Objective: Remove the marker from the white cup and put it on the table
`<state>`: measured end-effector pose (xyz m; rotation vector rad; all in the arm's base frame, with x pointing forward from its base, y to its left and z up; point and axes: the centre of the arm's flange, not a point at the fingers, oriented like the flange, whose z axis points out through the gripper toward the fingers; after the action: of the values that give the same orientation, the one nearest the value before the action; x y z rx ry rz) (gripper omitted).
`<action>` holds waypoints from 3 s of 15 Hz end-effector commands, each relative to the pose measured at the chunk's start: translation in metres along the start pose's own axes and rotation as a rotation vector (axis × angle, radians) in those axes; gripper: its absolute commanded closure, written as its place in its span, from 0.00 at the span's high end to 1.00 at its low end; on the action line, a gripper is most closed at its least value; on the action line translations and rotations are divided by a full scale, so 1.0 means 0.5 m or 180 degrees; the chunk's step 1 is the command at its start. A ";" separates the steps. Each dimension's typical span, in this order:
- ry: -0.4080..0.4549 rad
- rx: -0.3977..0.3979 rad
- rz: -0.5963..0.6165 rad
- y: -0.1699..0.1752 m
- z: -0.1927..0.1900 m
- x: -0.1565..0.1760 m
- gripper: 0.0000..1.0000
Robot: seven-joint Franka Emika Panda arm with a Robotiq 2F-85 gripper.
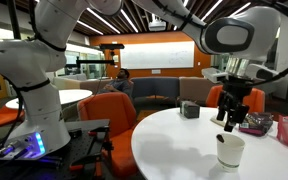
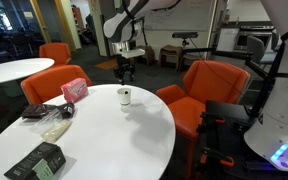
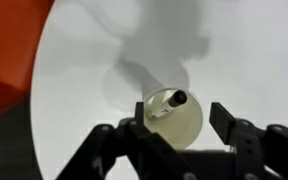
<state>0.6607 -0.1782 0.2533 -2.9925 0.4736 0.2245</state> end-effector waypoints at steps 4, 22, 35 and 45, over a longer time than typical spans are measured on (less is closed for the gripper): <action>0.0018 0.0058 0.0221 0.003 0.010 0.032 0.35; -0.0128 -0.0002 0.0347 -0.017 0.095 0.110 0.37; -0.0379 -0.0026 0.0341 -0.019 0.135 0.103 0.31; -0.0431 0.0017 0.0344 -0.021 0.119 0.097 0.05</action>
<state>0.6971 -0.1737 0.1802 -2.9507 0.5727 0.3980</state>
